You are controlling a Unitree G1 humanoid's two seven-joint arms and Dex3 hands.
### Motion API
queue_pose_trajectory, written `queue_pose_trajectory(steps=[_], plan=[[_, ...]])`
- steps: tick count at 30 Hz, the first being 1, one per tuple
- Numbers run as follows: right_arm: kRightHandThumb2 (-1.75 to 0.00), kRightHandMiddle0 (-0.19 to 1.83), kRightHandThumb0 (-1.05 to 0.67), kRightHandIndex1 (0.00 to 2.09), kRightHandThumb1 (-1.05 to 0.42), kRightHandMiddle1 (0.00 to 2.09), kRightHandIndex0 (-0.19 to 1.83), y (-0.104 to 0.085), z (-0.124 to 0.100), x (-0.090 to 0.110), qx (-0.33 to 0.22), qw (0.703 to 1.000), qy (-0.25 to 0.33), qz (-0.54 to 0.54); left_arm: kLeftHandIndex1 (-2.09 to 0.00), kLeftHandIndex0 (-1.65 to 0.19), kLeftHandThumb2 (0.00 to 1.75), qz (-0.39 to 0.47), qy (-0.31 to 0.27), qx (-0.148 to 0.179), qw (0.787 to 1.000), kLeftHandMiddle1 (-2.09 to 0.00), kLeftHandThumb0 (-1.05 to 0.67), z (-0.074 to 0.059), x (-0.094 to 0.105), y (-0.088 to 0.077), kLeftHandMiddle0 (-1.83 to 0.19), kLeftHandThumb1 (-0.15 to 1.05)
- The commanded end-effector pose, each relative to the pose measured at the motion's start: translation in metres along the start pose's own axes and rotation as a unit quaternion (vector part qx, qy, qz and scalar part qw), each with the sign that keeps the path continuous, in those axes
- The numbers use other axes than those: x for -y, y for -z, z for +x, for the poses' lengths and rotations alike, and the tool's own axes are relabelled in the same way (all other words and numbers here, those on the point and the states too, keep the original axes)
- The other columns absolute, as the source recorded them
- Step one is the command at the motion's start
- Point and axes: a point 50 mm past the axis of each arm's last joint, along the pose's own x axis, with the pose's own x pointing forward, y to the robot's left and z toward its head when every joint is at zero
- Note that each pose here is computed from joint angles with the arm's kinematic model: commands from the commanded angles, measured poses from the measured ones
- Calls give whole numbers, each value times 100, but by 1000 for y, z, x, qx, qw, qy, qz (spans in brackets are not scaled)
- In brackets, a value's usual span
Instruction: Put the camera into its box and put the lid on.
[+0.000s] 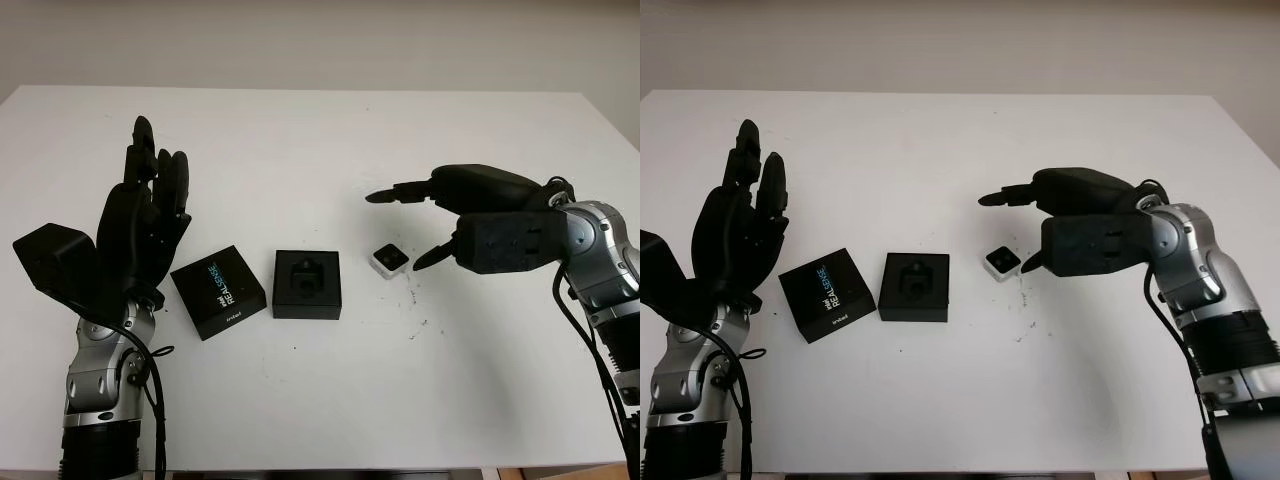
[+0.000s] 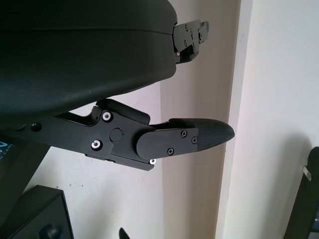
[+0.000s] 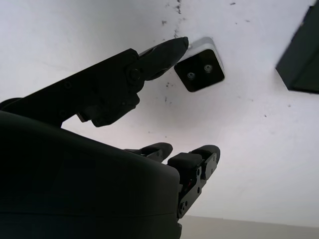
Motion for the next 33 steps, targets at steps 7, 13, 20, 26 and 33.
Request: queue_pose_trajectory(steps=[7,13,20,26,33], plan=[[-6,46,-45,16,-81,11,45,3,1,-9,1,999,4,-49,0,19,46,10,4,13,1000,0,-63,2,2,-5,19,105],[-5,52,-42,21,-81,14,54,7,3,-19,14,998,25,-48,0,19,45,5,2,12,1000,0,-62,1,2,-6,19,105],[-6,23,-42,118,-84,85,13,11,3,-29,29,998,46,-39,0,19,45,12,6,11,1000,0,-63,1,1,-7,19,105],[-5,22,-41,122,-85,93,13,14,2,-39,33,998,56,-17,0,19,45,15,6,11,1000,0,-64,1,1,-7,19,105],[-5,25,-41,128,-83,95,17,16,2,-45,37,997,64,-5,0,19,46,12,4,11,1000,0,-63,1,1,-7,19,105]])
